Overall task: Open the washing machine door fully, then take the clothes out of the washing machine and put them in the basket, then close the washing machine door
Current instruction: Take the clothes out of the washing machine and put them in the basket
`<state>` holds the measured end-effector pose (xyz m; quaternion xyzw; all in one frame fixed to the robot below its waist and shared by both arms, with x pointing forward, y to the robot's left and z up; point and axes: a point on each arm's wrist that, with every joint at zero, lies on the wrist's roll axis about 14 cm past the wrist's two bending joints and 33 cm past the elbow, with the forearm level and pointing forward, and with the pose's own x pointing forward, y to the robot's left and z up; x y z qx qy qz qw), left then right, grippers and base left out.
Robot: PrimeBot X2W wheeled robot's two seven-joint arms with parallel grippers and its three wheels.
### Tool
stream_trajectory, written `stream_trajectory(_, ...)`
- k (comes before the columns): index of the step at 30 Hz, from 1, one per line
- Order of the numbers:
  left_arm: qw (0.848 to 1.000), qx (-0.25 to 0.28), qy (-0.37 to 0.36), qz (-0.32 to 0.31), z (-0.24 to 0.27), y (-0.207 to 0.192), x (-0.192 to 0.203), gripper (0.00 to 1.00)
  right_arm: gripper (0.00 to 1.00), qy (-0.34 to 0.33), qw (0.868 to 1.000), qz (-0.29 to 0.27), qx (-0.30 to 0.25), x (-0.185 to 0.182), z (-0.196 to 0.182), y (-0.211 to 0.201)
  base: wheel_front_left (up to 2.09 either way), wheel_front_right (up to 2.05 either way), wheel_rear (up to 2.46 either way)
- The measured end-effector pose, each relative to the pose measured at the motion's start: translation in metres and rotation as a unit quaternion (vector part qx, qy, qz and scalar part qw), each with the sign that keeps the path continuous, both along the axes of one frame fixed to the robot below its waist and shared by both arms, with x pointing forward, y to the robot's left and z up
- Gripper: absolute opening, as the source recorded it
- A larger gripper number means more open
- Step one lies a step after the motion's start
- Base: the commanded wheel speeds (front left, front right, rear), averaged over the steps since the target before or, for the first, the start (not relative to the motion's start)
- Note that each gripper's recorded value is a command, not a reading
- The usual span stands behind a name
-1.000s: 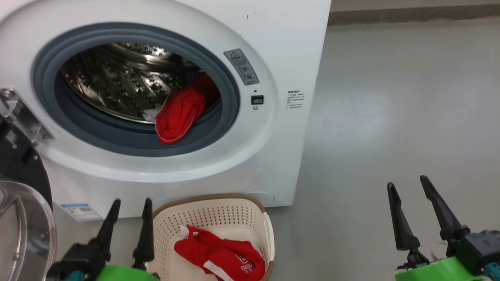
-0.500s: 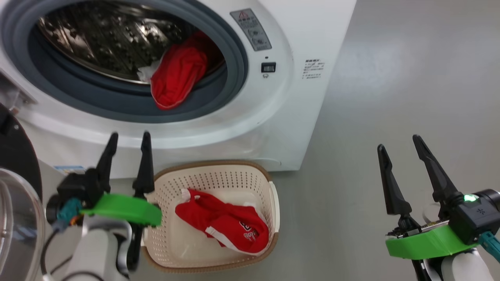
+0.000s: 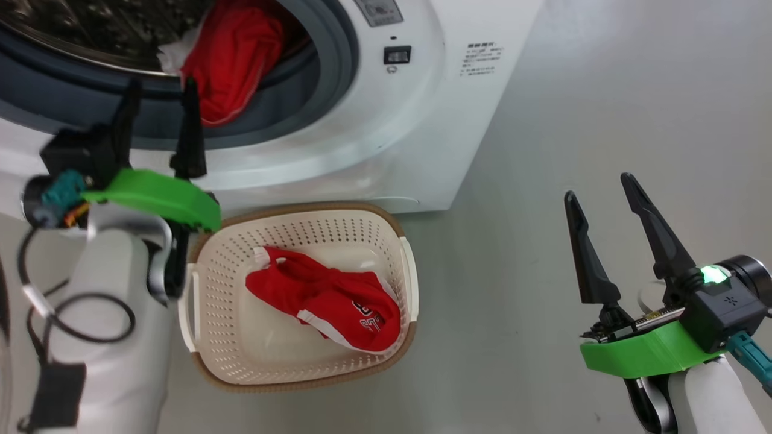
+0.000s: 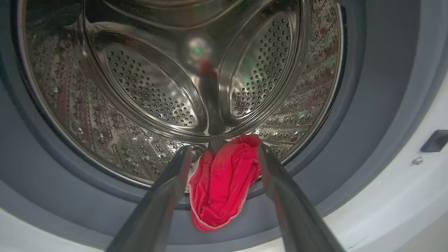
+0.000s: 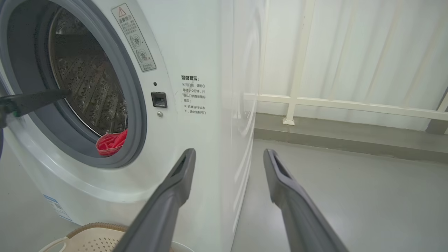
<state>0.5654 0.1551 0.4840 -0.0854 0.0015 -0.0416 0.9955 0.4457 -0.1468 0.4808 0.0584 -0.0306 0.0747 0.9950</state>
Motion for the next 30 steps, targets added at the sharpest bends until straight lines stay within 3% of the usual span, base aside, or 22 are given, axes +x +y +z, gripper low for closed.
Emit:
stream_trajectory(11, 0.998, 0.013, 0.056, -0.034, -0.023, -0.023, 0.058, 1.00, 1.00, 0.022, 1.000, -0.007, -0.013, 0.009, -0.020, -0.008, 0.00, 0.00, 0.00)
stream_trajectory(17, 0.991, 0.017, 0.124, -0.051, -0.040, -0.037, 0.076, 1.00, 1.00, 0.038, 0.999, -0.016, -0.018, 0.008, -0.032, -0.015, 0.00, 0.00, 0.00)
stream_trajectory(30, 0.957, 0.067, 0.274, -0.067, -0.092, -0.040, 0.072, 1.00, 1.00, 0.046, 0.999, -0.022, -0.015, 0.011, -0.037, -0.020, 0.00, 0.00, 0.00)
